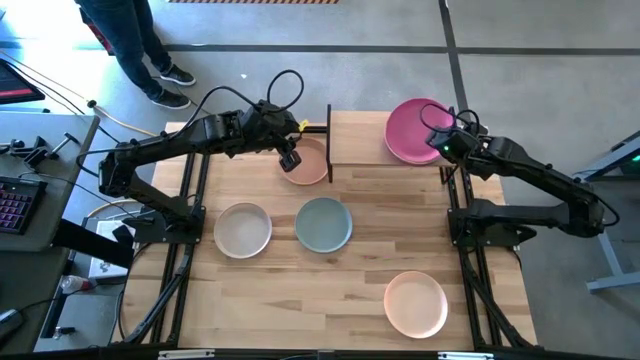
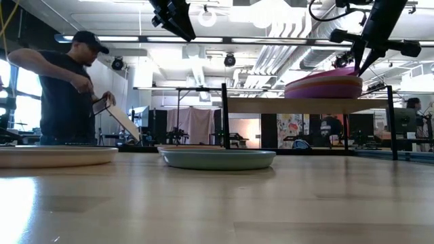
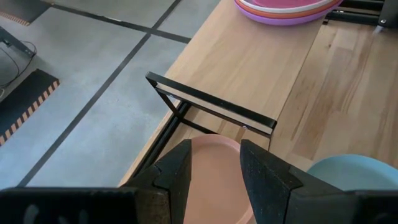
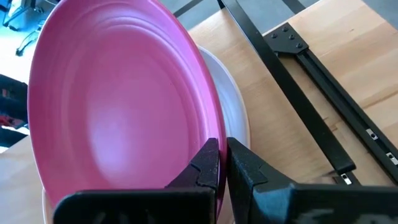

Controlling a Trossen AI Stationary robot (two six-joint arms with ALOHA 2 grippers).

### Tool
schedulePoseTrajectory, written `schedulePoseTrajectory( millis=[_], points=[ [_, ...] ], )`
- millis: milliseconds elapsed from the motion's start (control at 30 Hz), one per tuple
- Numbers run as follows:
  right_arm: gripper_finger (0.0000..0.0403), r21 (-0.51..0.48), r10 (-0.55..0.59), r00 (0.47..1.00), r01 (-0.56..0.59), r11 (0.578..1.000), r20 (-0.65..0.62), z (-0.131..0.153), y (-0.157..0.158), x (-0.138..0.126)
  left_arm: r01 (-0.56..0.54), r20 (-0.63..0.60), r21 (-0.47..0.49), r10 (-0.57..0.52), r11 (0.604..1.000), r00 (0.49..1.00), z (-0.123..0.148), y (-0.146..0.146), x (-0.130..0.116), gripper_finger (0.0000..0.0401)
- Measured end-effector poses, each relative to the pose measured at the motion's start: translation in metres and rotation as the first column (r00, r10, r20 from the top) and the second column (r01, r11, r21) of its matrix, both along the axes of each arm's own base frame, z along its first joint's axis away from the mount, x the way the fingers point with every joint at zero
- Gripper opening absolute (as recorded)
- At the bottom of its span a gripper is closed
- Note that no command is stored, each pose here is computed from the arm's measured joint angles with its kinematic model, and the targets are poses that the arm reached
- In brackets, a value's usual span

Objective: Place and stack plates onto a shelf
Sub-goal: Stack the pink plate on the white plate on the shelf

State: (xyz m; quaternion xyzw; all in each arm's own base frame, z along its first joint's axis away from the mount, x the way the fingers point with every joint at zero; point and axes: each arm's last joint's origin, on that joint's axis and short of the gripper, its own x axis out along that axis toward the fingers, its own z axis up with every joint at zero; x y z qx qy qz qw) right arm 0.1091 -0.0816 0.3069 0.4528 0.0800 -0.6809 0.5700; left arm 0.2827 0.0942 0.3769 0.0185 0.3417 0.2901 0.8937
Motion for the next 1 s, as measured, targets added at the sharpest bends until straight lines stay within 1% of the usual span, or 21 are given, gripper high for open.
schedulePoseTrajectory(
  millis=[200, 367, 567, 733, 1000],
  points=[
    [0.0001, 0.001, -0.001, 1.000, 0.001, 1.000, 0.002, 0.0000, 0.0000, 0.0000, 0.002, -0.002, 0.003, -0.002, 1.000, 1.000, 0.0001, 0.0000, 0.0000, 0.0124],
    [0.0001, 0.005, 0.003, 1.000, -0.003, 1.000, 0.010, 0.0001, 0.0000, 0.0005, 0.011, -0.021, 0.031, -0.010, 0.999, 1.000, 0.0003, 0.0003, -0.0002, 0.0124],
    [0.0001, -0.001, 0.005, 1.000, -0.004, 1.000, 0.027, 0.0008, -0.0007, 0.0018, 0.010, -0.022, 0.032, -0.009, 0.999, 1.000, 0.0003, 0.0003, -0.0002, 0.0124],
    [0.0001, 0.017, 0.017, 0.999, -0.018, 1.000, 0.040, 0.0006, -0.0003, 0.0024, 0.010, -0.021, 0.032, -0.009, 0.999, 1.000, 0.0003, 0.0003, -0.0002, 0.0124],
    [0.0001, 0.015, 0.017, 0.999, -0.017, 1.000, 0.035, 0.0006, -0.0003, 0.0022, 0.010, -0.022, 0.032, -0.009, 0.999, 1.000, 0.0002, 0.0003, -0.0001, 0.0124]
  ],
)
